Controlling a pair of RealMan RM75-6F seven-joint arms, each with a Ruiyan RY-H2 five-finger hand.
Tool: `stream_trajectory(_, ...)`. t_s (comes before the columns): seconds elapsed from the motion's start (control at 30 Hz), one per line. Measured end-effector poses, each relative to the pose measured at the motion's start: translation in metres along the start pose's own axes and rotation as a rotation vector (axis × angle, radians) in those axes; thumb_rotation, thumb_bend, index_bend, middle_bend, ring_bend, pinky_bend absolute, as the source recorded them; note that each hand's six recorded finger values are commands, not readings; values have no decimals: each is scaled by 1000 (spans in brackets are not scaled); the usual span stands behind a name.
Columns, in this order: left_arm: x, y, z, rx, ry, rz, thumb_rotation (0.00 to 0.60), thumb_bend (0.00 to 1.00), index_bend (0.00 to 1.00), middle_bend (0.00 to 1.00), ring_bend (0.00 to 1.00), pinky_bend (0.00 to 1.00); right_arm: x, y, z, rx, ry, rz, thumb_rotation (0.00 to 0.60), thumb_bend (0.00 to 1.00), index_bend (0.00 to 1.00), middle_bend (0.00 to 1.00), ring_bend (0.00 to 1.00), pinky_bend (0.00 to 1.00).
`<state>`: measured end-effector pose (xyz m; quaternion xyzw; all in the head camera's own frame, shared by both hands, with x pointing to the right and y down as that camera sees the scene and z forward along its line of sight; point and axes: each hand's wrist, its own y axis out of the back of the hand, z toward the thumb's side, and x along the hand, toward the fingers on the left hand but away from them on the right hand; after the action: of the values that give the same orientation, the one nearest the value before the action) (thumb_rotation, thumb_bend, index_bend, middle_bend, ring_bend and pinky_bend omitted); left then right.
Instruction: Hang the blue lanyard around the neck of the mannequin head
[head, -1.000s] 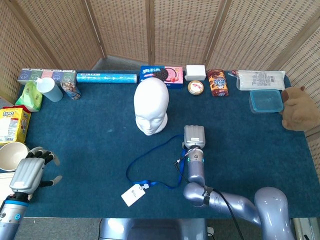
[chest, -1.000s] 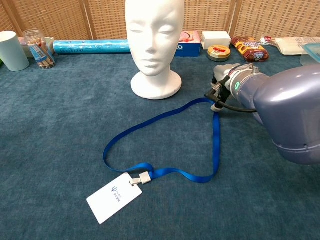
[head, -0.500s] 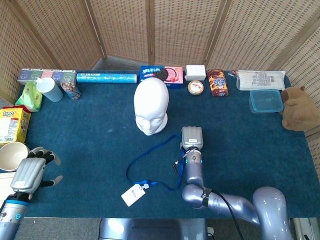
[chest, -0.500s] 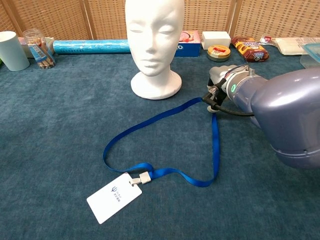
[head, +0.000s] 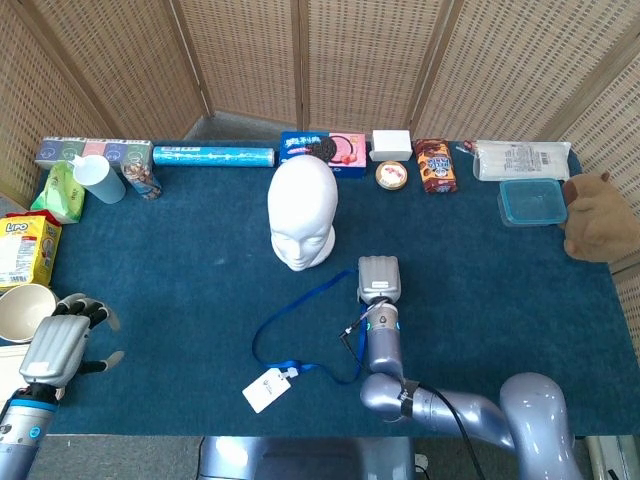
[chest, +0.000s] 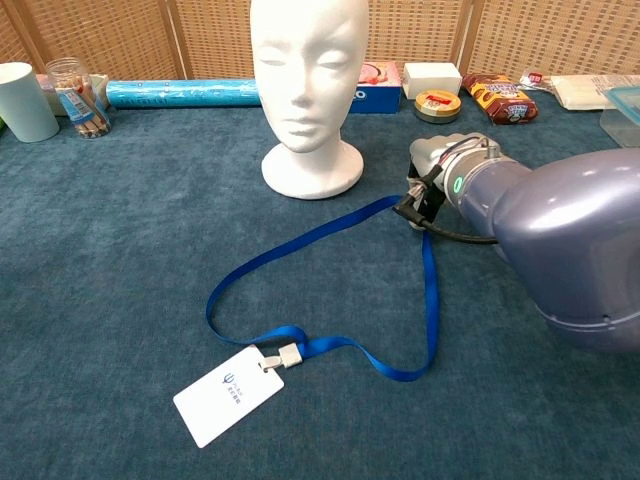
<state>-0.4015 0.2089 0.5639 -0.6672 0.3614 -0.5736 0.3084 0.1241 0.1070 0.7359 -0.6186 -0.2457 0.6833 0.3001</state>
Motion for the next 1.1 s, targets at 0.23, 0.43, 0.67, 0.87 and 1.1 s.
stream_trajectory(0.23, 4, 4, 2, 8, -6, 15, 592, 179, 492, 407, 267, 167, 4, 4, 2, -9, 8, -9, 542, 433, 563, 974, 1000, 1000)
stream_trajectory(0.43, 11, 7, 3, 11, -9, 17, 593, 179, 492, 407, 272, 212, 10, 4, 1, -25, 18, -7, 544, 442, 568, 974, 1000, 1000)
stream_trajectory(0.67, 20, 6, 6, 8, -2, 13, 588, 179, 492, 427, 424, 395, 19, 5, 0, -48, 43, -9, 542, 448, 572, 974, 1000, 1000)
stream_trajectory(0.87, 37, 4, 17, 44, -29, -8, 571, 179, 492, 561, 581, 603, 25, 4, -1, -73, 63, -3, 544, 450, 573, 976, 1000, 1000)
stream_trajectory(1.1, 70, 2, 54, 126, -122, -31, 528, 180, 492, 869, 887, 831, 33, 3, 2, -84, 93, 2, 544, 451, 573, 976, 1000, 1000)
